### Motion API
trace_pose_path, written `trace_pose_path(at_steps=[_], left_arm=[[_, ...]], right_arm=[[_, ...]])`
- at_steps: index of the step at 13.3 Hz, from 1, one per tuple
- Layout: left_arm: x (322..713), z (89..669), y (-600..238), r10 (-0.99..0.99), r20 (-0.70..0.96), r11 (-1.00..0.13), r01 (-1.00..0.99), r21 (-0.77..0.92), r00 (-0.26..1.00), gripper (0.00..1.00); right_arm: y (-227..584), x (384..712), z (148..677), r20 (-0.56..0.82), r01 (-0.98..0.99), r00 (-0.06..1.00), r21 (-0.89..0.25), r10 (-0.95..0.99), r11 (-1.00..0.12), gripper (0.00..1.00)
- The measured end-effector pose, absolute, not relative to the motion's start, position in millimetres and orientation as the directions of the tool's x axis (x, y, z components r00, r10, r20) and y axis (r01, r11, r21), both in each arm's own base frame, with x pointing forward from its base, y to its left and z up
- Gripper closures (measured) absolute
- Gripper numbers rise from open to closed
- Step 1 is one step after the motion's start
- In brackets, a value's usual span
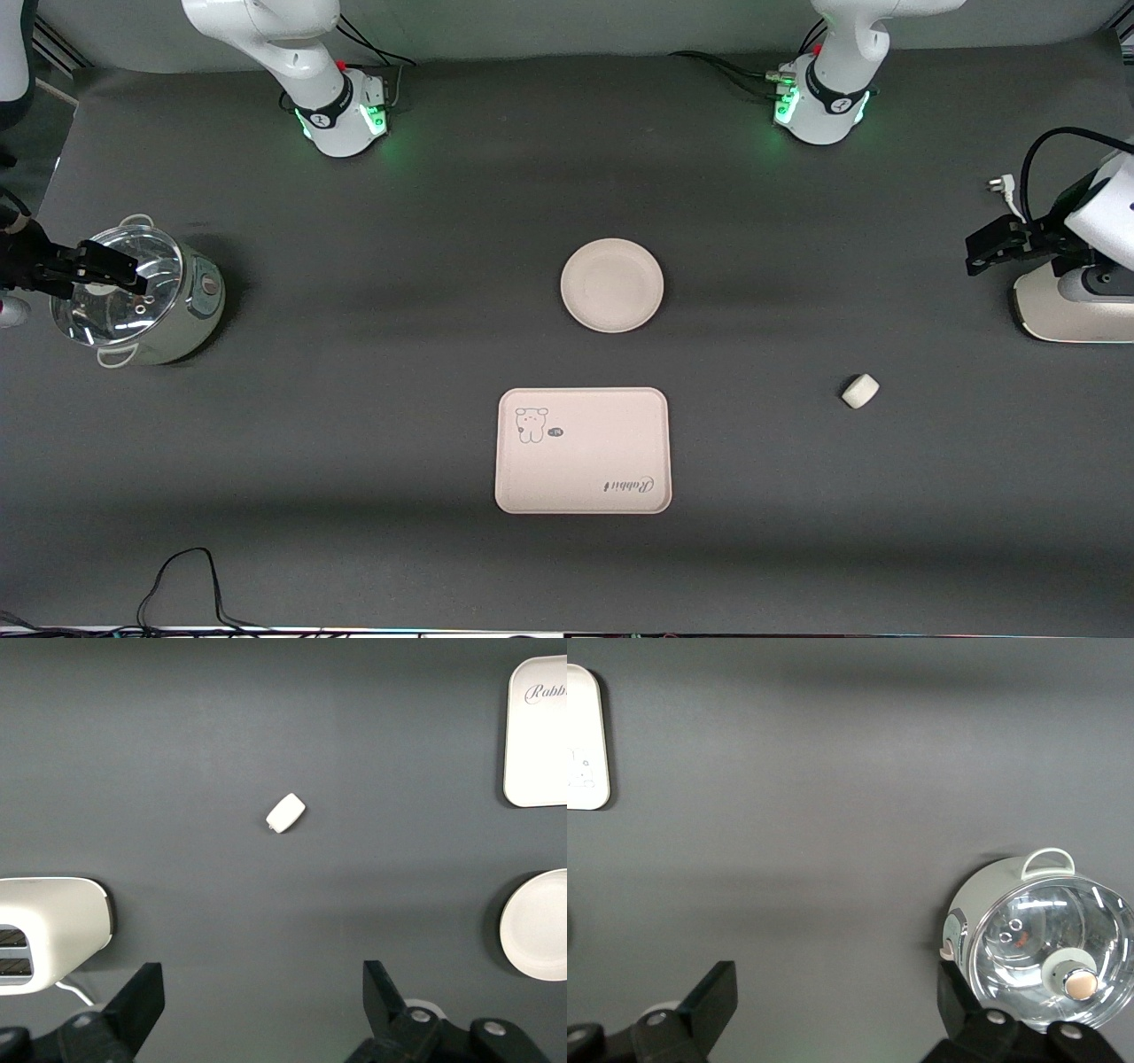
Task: Place bun in plate and plate on tray
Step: 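Reach the left gripper down to the white bun and grasp it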
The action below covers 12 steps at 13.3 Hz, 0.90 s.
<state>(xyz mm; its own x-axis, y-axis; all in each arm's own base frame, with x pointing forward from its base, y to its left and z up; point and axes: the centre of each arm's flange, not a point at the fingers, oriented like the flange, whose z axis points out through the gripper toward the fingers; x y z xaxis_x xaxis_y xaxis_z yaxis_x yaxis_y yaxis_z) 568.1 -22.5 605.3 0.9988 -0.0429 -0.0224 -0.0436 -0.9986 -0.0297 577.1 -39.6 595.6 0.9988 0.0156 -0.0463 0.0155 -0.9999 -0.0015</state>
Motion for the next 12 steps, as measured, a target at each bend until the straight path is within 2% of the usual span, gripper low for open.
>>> trace_pose_path(at_steps=[4, 6, 8, 12], left_arm=[[572.9, 599.6, -20.6, -0.038, -0.019, -0.999, -0.038, -0.023, 0.999, 0.00], [587.0, 576.1, -20.5, -0.038, -0.032, -0.999, -0.038, -0.022, 0.999, 0.00], [611.4, 519.4, -21.8, -0.040, -0.075, -0.999, -0.042, -0.019, 0.996, 0.00], [658.4, 348.5, -28.4, -0.071, -0.042, -0.997, -0.072, -0.028, 0.997, 0.00]], right_arm=[[-39.6, 577.1, 595.4, -0.047, 0.016, 0.999, -0.001, 0.016, -1.000, 0.00], [-39.6, 577.1, 595.3, -0.047, 0.015, 0.999, -0.002, 0.016, -1.000, 0.00], [-39.6, 577.0, 595.2, -0.048, 0.015, 0.999, -0.002, 0.016, -1.000, 0.00], [-39.6, 576.9, 594.8, -0.049, 0.015, 0.999, -0.002, 0.016, -1.000, 0.00]])
